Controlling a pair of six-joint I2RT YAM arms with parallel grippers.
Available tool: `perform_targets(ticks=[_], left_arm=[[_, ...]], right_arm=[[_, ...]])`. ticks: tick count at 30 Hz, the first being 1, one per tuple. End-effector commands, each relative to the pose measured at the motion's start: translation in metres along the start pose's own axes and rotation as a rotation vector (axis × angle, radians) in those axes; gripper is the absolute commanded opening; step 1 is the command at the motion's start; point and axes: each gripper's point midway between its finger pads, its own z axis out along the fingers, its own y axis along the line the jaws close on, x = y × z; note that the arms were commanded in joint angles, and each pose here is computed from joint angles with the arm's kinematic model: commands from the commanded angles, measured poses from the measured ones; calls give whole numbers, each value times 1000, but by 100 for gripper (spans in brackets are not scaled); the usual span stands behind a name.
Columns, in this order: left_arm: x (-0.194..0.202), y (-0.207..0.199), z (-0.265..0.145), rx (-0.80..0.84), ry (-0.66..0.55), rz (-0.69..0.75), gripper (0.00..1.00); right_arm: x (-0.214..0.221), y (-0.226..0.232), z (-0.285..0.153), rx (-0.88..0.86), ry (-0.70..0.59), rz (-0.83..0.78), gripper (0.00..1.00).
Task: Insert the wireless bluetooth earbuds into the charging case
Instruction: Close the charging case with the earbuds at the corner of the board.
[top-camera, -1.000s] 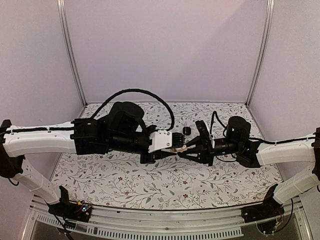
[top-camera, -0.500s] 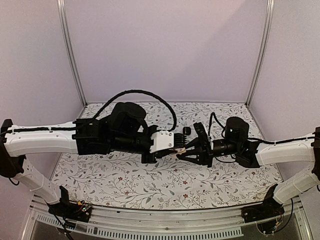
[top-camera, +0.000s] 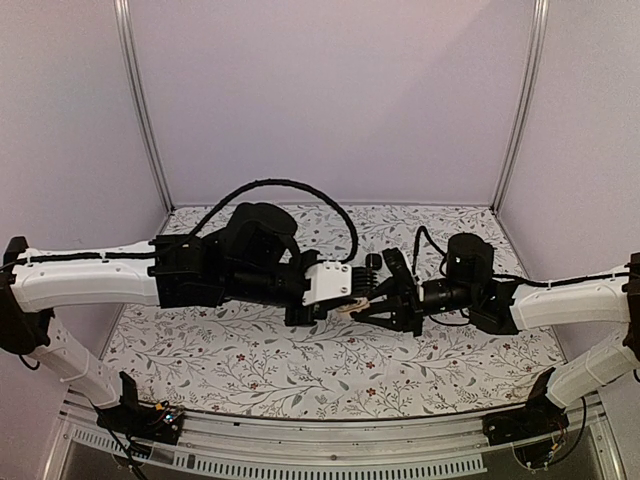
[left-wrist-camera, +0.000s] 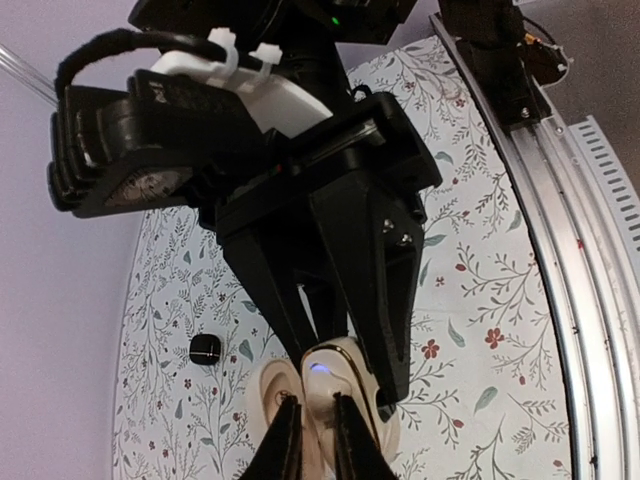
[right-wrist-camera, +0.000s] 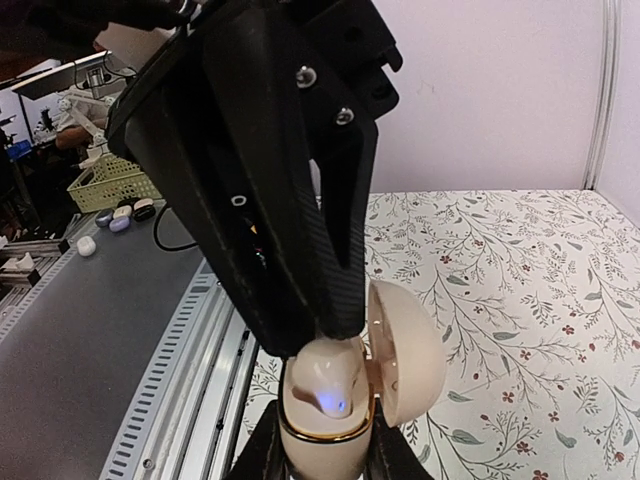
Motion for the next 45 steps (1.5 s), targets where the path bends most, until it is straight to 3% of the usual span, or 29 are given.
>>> perform_targets(ticks=[1, 8, 14, 17, 21, 33, 45], left_arm=[[-9, -10, -1, 57, -20, 3, 12], [-14, -6, -4, 47, -32, -14, 15], [-48, 21, -49, -72, -201, -79, 41], [-39, 31, -61, -105, -226, -159, 63], [-19, 32, -60, -79, -200, -242, 74], [0, -1, -27, 98, -139, -242, 74], [-1, -35, -9, 199, -79, -165, 63]], right_arm=[[-13, 0, 4, 2, -18, -42, 0], [-14, -1, 5, 3, -20, -46, 0], [-11, -2, 2, 25, -24, -36, 0], [-15, 0, 1, 25, -35, -38, 0], [-22, 2, -1, 18, -49, -50, 0], [-36, 5, -2, 0, -71, -69, 0], [-38, 2, -1, 16, -75, -69, 0]])
